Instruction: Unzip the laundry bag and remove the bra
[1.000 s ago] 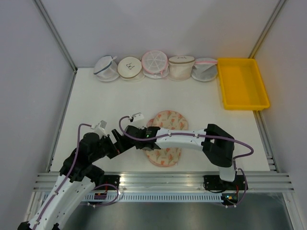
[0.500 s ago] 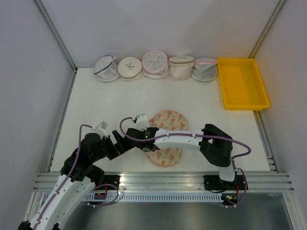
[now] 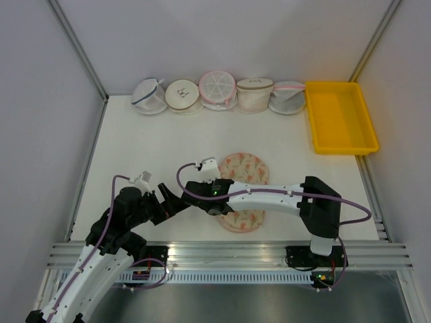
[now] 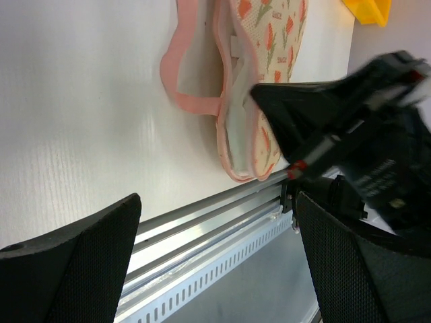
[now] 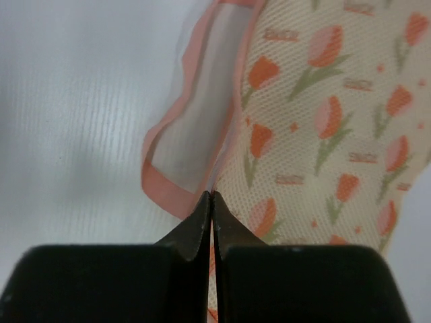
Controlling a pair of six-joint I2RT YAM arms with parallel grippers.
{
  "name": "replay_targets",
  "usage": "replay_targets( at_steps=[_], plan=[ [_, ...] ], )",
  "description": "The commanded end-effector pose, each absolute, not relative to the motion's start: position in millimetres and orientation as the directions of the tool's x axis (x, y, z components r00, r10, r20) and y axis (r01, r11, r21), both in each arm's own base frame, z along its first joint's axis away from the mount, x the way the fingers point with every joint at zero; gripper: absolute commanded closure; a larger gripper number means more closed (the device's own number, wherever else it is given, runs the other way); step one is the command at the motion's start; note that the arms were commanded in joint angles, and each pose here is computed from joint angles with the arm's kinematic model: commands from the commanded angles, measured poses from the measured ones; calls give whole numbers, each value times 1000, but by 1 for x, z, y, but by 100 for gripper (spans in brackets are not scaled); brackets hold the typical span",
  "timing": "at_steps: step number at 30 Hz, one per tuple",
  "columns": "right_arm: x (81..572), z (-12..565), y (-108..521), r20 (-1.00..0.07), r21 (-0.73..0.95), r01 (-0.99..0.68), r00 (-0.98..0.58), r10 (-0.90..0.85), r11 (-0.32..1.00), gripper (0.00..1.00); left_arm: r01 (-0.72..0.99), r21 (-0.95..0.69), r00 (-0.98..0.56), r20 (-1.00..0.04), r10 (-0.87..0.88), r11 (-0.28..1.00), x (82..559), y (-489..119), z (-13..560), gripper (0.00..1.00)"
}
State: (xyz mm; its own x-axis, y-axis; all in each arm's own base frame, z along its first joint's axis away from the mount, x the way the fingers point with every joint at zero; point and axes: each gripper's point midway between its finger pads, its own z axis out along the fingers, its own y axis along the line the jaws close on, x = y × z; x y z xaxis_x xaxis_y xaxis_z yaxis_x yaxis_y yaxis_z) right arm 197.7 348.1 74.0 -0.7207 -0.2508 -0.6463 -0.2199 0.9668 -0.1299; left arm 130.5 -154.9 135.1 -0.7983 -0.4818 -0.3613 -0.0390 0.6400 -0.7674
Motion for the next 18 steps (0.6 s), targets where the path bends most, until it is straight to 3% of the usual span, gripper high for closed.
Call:
replay_targets(
  at_steps=[1,8,10,14,18],
  plan=[
    [204,132,303,-735,-167,-102,-650,-193,981,99,-59,-780,-797,-339,-500,623,132,-157,135,1],
    [200,176,202,-788,-342,153,-584,-195,927,100,-62,-779,-801,-334,-496,624,132,-158,134,0],
    [194,173,183,-735,-411,121,-630,-251,903,99,-58,-782,-805,-331,-493,621,132,-159,135,0],
    [190,162,147,-714,-370,208,-687,-134,905,99,-47,-783,-805,-338,-488,620,132,-160,141,0],
    [186,153,131,-721,-384,235,-680,-131,893,100,-47,-777,-815,-334,-474,628,132,-161,141,0]
  ],
)
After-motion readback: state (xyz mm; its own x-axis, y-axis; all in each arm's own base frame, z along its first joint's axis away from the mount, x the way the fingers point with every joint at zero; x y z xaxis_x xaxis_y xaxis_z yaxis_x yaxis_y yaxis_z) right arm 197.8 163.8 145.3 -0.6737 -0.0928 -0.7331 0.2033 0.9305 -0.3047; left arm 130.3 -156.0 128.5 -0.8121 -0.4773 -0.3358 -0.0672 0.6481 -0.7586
